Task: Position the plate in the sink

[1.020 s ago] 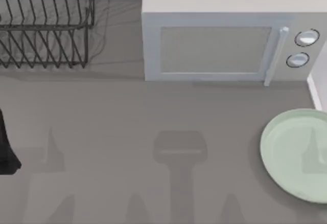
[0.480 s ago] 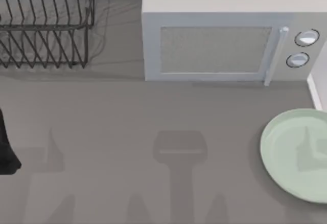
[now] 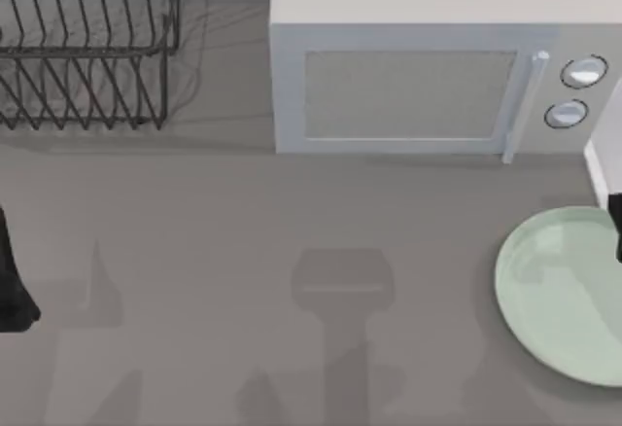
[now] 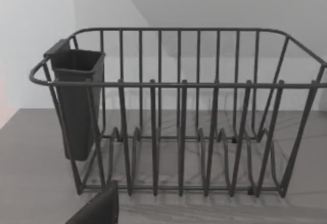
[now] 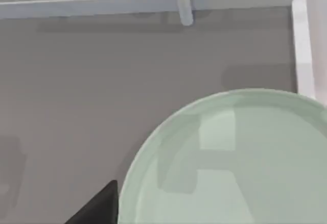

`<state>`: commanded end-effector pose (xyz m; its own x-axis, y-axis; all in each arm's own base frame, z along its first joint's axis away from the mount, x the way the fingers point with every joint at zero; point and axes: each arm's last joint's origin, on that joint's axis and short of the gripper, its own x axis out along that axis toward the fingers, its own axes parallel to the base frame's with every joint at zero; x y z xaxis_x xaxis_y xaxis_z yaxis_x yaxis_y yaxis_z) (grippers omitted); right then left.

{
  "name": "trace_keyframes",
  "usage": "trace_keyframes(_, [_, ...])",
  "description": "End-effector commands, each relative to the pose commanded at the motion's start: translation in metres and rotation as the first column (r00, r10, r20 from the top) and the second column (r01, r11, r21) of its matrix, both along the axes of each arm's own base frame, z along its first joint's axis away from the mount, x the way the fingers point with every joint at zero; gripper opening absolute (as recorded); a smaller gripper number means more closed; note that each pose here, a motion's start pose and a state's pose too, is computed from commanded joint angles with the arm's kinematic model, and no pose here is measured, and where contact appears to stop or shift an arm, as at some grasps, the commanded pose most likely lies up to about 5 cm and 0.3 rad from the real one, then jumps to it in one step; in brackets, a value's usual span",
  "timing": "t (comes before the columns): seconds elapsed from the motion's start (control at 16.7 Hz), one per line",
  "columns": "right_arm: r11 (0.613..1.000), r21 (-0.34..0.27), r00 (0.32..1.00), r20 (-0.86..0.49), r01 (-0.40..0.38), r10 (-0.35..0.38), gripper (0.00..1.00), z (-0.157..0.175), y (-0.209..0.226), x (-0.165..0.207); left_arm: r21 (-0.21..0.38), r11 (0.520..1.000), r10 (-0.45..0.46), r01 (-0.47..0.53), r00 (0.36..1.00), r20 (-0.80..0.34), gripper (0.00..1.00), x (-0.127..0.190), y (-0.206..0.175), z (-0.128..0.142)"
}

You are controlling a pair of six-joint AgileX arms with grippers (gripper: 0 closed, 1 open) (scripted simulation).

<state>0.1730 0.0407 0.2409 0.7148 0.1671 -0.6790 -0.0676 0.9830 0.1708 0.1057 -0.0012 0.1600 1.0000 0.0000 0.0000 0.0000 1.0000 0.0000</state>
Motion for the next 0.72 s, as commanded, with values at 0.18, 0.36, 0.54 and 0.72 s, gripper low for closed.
trace_keyframes(0.18, [1.0,-0.022,0.963,-0.267,-0.018,0.012,1.0,0.002,0.027,0.041,0.0,1.0,0.0,0.0,1.0,0.0,1.0,0.0,0.0,0.0])
trace_keyframes(0.36, [0.997,-0.069,0.873,-0.487,-0.033,-0.004,1.0,-0.011,0.059,0.079,0.0,1.0,0.0,0.0,1.0,0.0,1.0,0.0,0.0,0.0])
trace_keyframes(0.54, [0.991,-0.122,0.774,-0.632,-0.05,-0.039,1.0,-0.03,0.086,0.105,0.0,1.0,0.0,0.0,1.0,0.0,1.0,0.0,0.0,0.0])
trace_keyframes(0.72, [0.985,-0.159,0.71,-0.701,-0.063,-0.067,1.0,-0.043,0.103,0.118,0.0,1.0,0.0,0.0,1.0,0.0,1.0,0.0,0.0,0.0])
